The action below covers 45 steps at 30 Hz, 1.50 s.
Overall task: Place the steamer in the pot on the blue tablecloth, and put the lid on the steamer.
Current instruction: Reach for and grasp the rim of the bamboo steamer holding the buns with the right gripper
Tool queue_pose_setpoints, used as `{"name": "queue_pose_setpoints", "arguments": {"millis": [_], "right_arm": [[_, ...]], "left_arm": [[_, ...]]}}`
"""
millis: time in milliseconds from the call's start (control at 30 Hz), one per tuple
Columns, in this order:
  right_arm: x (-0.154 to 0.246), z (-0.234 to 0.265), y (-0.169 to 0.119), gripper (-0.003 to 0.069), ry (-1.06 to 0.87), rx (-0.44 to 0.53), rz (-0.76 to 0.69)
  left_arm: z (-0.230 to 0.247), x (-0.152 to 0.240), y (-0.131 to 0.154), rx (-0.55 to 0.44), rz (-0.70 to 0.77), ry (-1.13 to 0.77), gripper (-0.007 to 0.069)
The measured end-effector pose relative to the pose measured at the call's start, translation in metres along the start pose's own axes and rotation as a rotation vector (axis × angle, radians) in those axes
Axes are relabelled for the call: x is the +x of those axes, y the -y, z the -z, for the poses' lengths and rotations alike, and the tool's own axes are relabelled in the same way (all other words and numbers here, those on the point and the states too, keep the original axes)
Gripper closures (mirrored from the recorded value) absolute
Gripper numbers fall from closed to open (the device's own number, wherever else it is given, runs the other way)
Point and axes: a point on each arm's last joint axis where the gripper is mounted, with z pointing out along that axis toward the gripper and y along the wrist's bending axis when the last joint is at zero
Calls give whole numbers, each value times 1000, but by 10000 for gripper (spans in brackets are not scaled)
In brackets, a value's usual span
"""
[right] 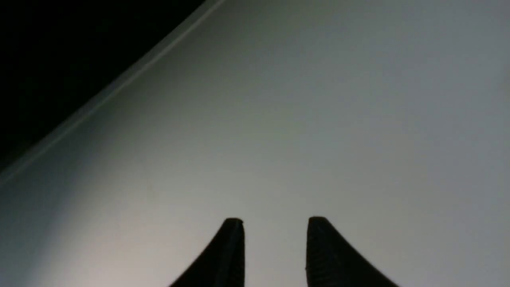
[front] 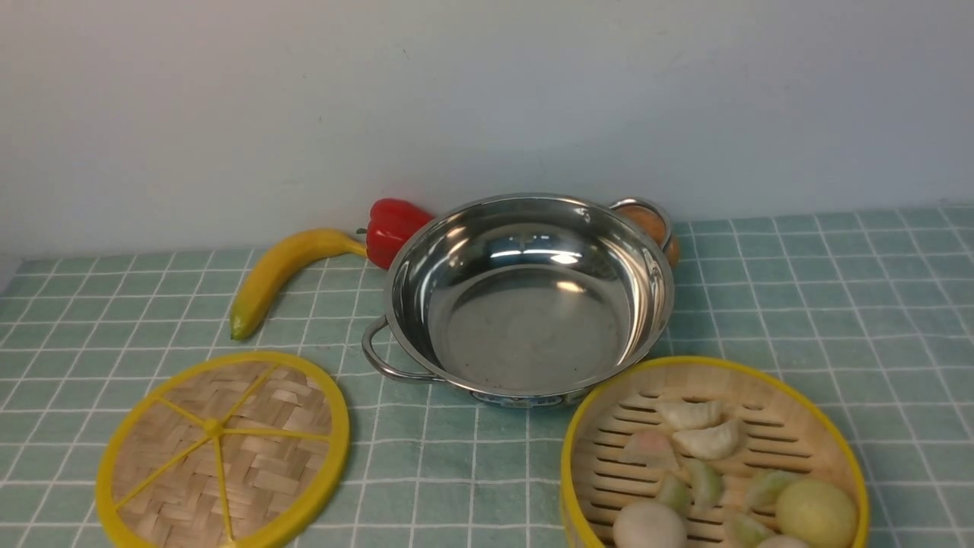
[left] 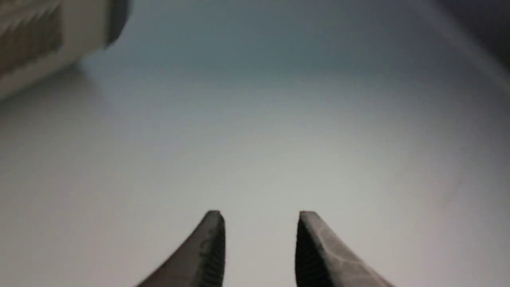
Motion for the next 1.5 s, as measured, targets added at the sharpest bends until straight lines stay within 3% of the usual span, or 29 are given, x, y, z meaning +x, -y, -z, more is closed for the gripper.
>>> {"name": "queue_pose_setpoints", "arguments": {"millis": [100, 167, 200, 233, 267, 300, 400, 500, 633, 767, 867, 1033, 1333, 1500], "right_arm": [[-2, -28, -20, 419, -212, -9, 232], [-1, -36, -22, 419, -293, 11, 314], [2, -50, -17, 419, -413, 98, 384], [3, -52, -16, 419, -427, 112, 389], [5, -64, -7, 419, -532, 239, 413], [7, -66, -5, 419, -552, 258, 417], [23, -81, 21, 419, -768, 522, 409], [48, -85, 41, 419, -1026, 685, 390], [83, -86, 55, 419, -1357, 698, 389], [133, -92, 61, 419, -1733, 582, 305], [156, -96, 65, 419, -1864, 558, 242], [195, -96, 88, 419, -2058, 606, 194], [242, -69, 124, 419, -2245, 677, 165], [257, -60, 136, 419, -2282, 669, 171]], "left_arm": [[-24, -2, 25, 74, -233, -154, 382], [-32, 1, 30, 79, -305, -250, 382], [-46, 13, 35, 68, -409, -457, 382], [-45, 15, 34, 65, -418, -482, 382], [-51, 30, 31, 38, -478, -686, 382], [-53, 32, 31, 33, -482, -714, 382], [-57, 67, 17, -50, -517, -1104, 382], [-57, 94, 3, -126, -512, -1359, 382], [-55, 114, -9, -185, -515, -1549, 382], [-49, 139, -30, -295, -552, -1846, 382], [-46, 150, -42, -389, -569, -1992, 382], [-41, 174, -66, -530, -606, -2190, 382], [-40, 192, -78, -550, -607, -2206, 382], [-41, 194, -78, -544, -599, -2184, 382]]}}
